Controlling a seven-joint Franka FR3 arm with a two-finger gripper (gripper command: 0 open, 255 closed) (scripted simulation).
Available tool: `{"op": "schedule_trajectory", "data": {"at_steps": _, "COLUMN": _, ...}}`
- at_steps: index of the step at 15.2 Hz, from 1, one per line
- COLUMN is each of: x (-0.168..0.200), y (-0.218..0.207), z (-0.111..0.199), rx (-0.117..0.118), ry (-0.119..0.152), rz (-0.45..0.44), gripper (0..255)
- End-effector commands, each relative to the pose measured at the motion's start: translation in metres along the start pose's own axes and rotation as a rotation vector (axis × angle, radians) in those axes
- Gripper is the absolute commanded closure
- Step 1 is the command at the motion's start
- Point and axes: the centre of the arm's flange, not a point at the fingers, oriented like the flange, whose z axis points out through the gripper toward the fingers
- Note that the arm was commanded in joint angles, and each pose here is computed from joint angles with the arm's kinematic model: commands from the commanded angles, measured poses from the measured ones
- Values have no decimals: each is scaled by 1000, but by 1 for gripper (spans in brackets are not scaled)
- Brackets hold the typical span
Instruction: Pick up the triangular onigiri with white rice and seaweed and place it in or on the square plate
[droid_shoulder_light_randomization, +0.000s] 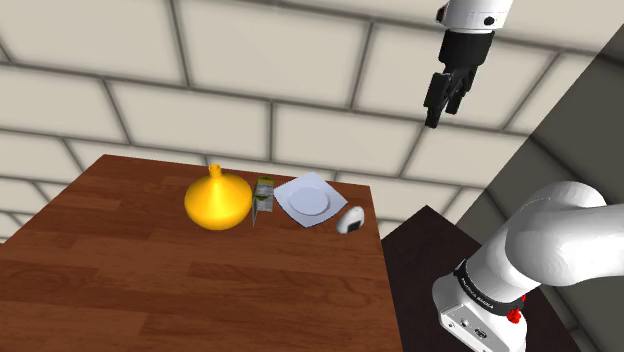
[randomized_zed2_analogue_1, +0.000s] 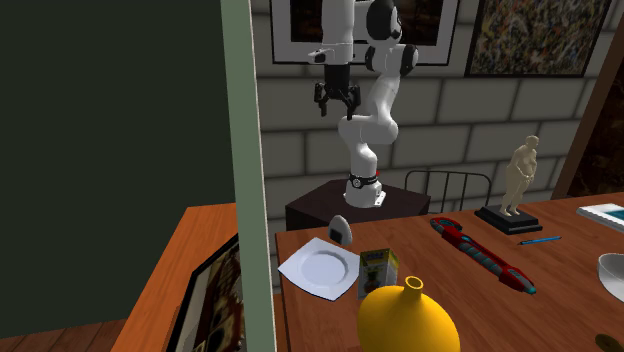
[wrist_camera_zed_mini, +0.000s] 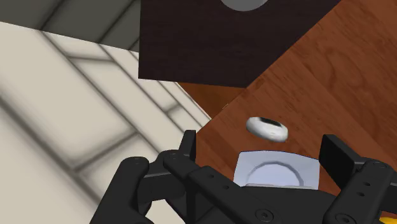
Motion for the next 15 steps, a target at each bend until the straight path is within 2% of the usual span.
{"op": "schedule_trajectory", "data": {"at_steps": 1, "x": 0, "y": 0, "z": 0, "rx": 0, "ry": 0, "rz": 0, "gripper": 0}}
{"op": "schedule_trajectory", "data": {"at_steps": 8, "x": 44, "y": -47, "z": 75, "rx": -135, "ry": 1, "rz": -408, "gripper": 0}}
{"op": "schedule_trajectory", "data": {"at_steps": 15, "x": 68, "y": -97, "z": 157, "rx": -271, "ry": 2, "rz": -817, "gripper": 0}}
